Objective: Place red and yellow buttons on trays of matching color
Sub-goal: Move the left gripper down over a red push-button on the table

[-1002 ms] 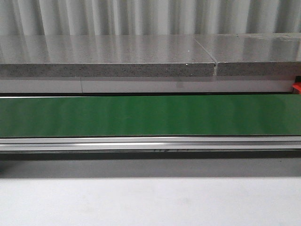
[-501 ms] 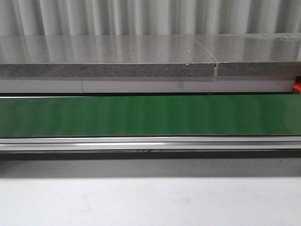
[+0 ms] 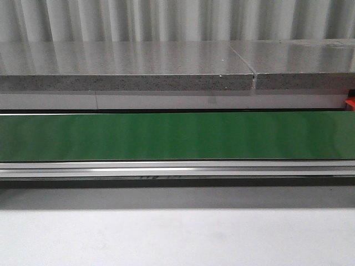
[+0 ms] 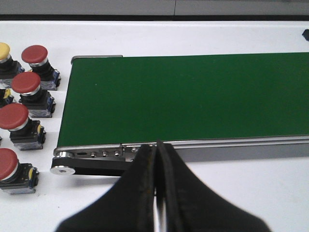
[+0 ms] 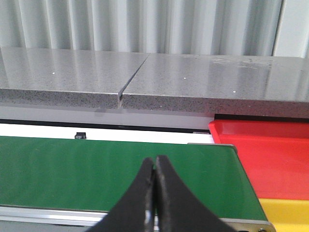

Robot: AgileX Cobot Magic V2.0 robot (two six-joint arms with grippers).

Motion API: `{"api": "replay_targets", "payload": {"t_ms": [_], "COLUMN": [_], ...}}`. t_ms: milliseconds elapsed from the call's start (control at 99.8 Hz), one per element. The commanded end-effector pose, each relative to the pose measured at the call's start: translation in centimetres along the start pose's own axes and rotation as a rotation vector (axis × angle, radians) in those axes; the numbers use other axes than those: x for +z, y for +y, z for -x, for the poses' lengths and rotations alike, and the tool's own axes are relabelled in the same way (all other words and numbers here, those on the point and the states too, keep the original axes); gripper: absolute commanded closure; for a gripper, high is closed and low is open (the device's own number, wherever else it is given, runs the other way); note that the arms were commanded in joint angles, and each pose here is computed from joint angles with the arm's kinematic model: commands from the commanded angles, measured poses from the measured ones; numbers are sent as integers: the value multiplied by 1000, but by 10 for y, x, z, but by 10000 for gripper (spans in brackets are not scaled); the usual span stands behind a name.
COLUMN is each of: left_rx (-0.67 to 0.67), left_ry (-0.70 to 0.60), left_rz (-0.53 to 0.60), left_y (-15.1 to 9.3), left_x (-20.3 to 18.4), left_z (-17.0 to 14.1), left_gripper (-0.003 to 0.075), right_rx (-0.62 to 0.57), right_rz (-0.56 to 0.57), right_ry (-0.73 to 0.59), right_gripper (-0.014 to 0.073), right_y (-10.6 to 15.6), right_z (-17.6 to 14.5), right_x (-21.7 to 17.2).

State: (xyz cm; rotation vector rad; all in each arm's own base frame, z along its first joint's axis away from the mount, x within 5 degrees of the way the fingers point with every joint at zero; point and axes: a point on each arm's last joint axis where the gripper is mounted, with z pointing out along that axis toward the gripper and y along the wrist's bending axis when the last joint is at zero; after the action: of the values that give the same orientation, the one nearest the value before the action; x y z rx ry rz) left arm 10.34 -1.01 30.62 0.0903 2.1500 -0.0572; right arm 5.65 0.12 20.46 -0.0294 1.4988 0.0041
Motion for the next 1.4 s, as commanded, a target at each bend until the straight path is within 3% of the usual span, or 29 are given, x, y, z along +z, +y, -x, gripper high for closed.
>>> {"api": "replay_targets", "payload": {"t_ms": [0, 80, 210, 271, 341, 501, 762, 982, 1393], "left_rx": [-16, -26, -44, -62, -95, -197, -394, -421, -605], "left_ry": [-62, -33, -9, -4, 1, 50, 34, 144, 204], "left_rz": [-15, -23, -33, -33, -33, -12, 182, 250, 492], "left_y": [-1, -2, -3, -3, -3, -2, 15, 20, 75], "left_x": [-3, -2, 0, 0, 0, 0, 7, 40, 72], "left_z": [14, 11, 8, 8, 7, 3, 5, 6, -3], "left_gripper": [718, 622, 325, 223, 151, 143, 144, 144, 144], "right_rx": [-10, -10, -10, -10, -10, -10, -10, -10, -10], "right_rz": [-7, -7, -7, -7, -7, -7, -7, -7, -7], "right_ry": [-98, -98, -98, -98, -98, -98, -98, -98, -98], "right_gripper": [676, 676, 676, 676, 676, 676, 676, 676, 676], "right_y": [0, 0, 0, 0, 0, 0, 0, 0, 0], "right_z": [12, 12, 12, 12, 12, 12, 12, 12, 12], "right_x": [-2, -2, -2, -2, -2, -2, -2, -2, -2]}}
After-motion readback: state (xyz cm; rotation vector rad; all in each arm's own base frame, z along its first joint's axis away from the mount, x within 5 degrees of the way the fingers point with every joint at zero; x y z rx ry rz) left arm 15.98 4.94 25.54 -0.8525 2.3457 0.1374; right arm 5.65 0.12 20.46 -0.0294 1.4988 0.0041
